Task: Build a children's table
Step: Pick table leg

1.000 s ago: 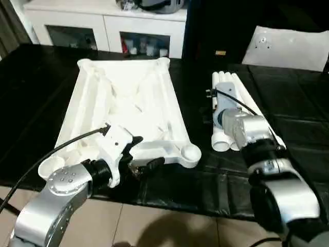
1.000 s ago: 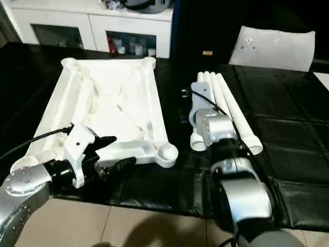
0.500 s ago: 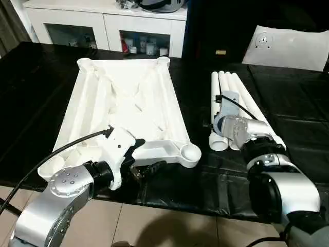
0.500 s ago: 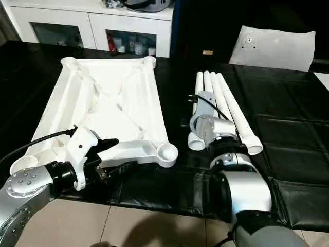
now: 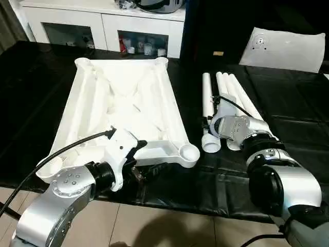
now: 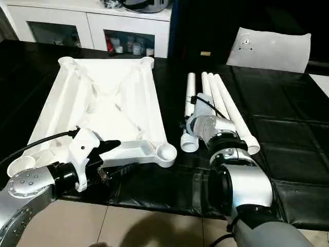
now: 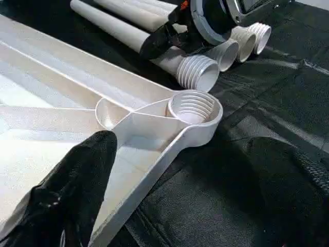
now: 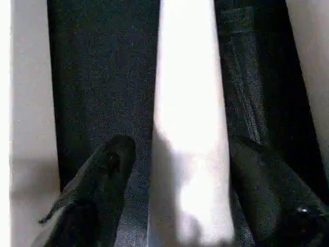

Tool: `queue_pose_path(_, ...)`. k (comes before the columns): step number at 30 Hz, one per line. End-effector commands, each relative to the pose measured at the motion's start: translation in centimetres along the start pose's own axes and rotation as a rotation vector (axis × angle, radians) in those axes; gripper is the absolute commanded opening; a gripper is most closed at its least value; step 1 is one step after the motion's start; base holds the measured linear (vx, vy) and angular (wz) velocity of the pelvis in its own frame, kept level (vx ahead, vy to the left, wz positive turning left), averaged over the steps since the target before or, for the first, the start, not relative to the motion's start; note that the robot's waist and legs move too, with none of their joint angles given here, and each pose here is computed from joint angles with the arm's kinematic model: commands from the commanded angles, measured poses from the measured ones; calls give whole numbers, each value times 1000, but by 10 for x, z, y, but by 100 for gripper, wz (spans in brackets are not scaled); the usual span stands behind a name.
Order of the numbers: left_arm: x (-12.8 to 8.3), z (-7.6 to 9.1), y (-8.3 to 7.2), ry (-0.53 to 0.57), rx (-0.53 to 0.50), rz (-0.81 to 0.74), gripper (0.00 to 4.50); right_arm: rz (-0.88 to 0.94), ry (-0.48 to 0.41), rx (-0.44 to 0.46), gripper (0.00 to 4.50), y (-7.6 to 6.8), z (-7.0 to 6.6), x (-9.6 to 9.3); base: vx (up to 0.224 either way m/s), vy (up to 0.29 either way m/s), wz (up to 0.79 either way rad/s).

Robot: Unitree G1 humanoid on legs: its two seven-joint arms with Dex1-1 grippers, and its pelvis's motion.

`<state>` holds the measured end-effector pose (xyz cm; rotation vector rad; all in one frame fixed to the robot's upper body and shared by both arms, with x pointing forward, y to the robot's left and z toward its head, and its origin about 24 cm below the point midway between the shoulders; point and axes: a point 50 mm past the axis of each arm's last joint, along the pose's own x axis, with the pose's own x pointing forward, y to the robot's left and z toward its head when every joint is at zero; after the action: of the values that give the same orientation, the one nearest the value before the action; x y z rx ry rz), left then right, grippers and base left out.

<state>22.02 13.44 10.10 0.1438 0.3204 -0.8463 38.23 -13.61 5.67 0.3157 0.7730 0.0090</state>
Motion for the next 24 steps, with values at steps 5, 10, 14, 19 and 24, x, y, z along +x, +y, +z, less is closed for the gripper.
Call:
queue_pose_path(5, 3, 2, -1, -6, 12, -4, 450, 30, 17, 52, 247, -3, -3, 1, 0, 0, 0)
queue_pose_path(10, 4, 1, -4, -7, 10, -10, 450, 33, 12, 59, 203, -4, -2, 1, 0, 0, 0)
queue_pose_path(14, 5, 1, -5, -9, 7, -16, 450, 36, 8, 64, 186, -4, 0, 0, 0, 0, 0)
queue_pose_path(19, 6, 0, -7, -12, 12, -20, 450, 40, -18, 65, 182, -3, 3, 0, 0, 0, 0)
queue_pose_path(24, 7, -1, -5, -20, 35, 9, 450, 52, -61, 75, 182, -3, 10, -2, 0, 0, 0)
